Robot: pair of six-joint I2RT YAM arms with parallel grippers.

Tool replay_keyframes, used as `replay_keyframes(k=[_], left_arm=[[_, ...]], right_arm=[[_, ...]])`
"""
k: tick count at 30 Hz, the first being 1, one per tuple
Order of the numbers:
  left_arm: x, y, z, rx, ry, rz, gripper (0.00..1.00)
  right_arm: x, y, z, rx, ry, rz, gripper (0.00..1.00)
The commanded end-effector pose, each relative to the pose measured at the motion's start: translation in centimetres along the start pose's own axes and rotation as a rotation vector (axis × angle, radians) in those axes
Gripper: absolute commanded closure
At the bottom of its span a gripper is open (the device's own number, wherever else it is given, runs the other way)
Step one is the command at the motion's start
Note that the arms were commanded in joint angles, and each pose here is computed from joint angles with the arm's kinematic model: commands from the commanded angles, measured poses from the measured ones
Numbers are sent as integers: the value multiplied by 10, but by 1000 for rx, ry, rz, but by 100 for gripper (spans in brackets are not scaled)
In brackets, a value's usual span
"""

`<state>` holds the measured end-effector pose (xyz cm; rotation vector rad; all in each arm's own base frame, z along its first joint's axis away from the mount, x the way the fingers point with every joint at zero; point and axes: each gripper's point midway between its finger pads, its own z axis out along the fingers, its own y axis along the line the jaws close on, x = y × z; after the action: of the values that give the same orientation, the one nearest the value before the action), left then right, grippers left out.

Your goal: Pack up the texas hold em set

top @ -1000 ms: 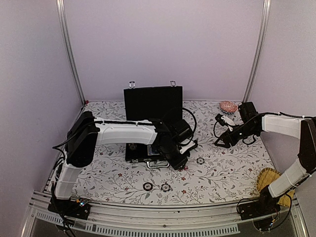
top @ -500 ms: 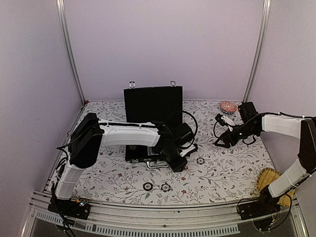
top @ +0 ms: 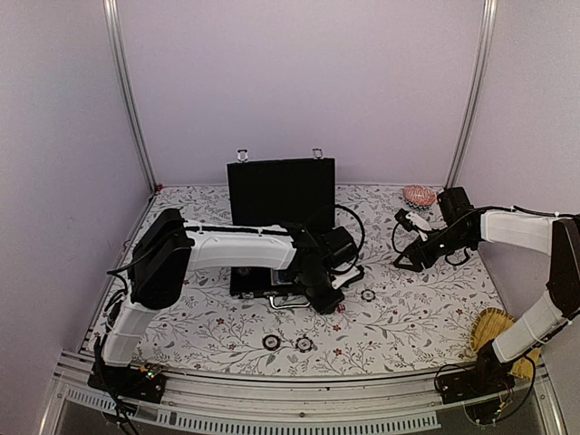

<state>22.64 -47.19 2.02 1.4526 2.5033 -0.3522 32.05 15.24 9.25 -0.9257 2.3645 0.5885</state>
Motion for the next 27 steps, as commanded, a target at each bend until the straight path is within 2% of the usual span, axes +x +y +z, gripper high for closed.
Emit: replay_keyframes(k=[1, 7, 14, 21, 27], left_arm=[[-11, -12, -27, 7, -23, 28, 89], [-23, 5, -76, -71, -84, 19, 88], [-30, 80, -111, -215, -155, -236, 87], [-14, 148, -110, -304, -157, -474, 86], [-12, 170, -93, -293, -160, -526, 86]], right_arm=[[-2, -2, 0, -1, 2, -5, 38], [-2, -2, 1, -7, 6, -2, 38], [-1, -2, 2, -7, 10, 1, 38], [0, -2, 2, -7, 11, 2, 38], [0, -2, 2, -7, 11, 2, 38]])
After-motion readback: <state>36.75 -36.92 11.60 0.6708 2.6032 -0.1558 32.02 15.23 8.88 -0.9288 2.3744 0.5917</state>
